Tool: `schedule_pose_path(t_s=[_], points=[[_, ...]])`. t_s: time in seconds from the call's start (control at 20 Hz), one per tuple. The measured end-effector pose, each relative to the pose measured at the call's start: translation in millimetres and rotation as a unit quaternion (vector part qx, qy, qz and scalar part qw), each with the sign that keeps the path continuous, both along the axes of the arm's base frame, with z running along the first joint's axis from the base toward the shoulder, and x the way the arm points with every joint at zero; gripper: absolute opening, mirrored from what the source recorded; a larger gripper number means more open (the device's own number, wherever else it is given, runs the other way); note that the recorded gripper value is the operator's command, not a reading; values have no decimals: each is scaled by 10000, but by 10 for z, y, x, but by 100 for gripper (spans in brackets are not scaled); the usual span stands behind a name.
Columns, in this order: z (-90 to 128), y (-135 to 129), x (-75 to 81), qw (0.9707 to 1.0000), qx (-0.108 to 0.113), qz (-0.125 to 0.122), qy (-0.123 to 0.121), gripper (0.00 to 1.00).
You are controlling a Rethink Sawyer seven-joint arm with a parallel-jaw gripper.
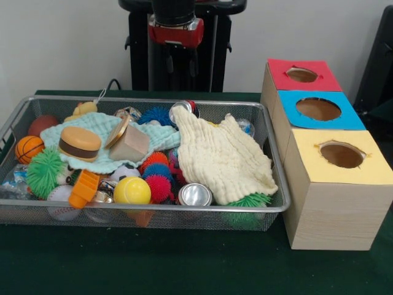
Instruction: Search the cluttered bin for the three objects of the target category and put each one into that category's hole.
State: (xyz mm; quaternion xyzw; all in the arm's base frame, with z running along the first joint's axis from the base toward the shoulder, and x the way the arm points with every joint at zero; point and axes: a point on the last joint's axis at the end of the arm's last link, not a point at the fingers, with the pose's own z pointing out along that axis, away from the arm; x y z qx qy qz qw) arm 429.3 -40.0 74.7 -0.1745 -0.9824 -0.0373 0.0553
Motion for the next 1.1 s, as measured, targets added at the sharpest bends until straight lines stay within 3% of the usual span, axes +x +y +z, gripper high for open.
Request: schedule_pose_path(t_s=[0.45, 0.85, 1.1], points=[[32, -30, 177, 10000, 27, 66, 50, 100], [86, -145, 360, 9997, 19, 69, 234, 100], [153, -222, 558, 9993, 36, 98, 358, 100]])
